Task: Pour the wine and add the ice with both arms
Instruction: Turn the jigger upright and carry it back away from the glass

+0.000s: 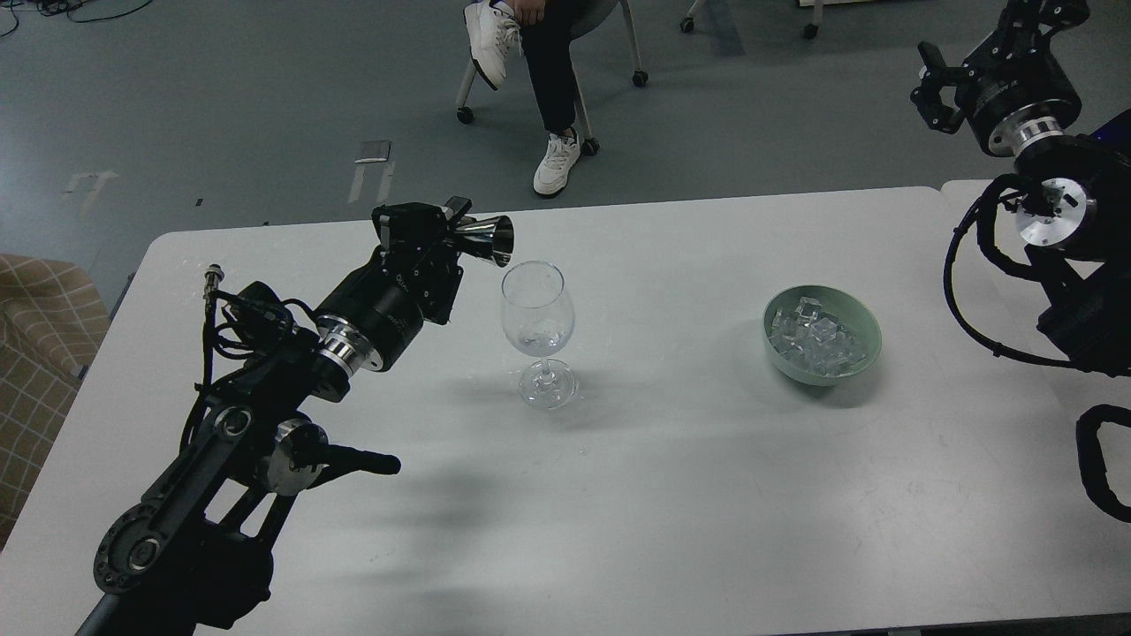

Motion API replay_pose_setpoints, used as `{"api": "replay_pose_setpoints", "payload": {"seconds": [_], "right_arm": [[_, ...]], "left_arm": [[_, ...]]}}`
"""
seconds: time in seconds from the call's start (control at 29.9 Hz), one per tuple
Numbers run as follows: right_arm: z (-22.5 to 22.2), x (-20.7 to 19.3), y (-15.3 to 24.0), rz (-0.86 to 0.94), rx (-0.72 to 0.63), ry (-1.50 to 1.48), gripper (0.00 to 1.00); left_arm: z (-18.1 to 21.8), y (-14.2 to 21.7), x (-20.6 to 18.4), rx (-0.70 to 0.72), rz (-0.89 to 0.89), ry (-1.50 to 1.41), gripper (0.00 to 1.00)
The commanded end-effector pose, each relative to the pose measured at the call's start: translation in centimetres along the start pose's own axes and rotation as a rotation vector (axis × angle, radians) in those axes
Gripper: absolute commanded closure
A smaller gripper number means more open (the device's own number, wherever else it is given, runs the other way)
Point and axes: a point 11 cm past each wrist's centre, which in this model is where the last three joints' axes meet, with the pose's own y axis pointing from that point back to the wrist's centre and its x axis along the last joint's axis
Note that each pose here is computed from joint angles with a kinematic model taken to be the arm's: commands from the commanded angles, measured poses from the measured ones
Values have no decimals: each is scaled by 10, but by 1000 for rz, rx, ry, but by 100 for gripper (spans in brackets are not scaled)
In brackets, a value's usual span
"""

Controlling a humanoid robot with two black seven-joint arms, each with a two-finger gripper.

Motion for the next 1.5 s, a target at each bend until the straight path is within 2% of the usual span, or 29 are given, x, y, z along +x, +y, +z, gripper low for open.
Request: {"api": "replay_pose_setpoints", "payload": {"seconds": [0.0,0.2,0.33,0.67,0.87,1.27,1.47], "right_arm": [[1,-1,0,-3,1,-1,0],[-9,-2,0,-27,6,41,0],[-20,-5,3,-84,-19,153,0],[-45,1,4,-78,10,209,0],[-42,-9,5,-122,-4,282,0],[-50,-21,4,-146,18,283,0],[-45,-18,5,-141,7,287,0]], "left_arm": [[7,0,5,-27,12,62,87],[16,2,15,-65,32,169,87],[29,3,27,-125,50,375,87],[27,17,49,-163,100,509,87],[35,22,62,-224,118,615,87],[-9,34,136,-242,307,885,85],[-25,32,168,-295,353,1036,86]]}}
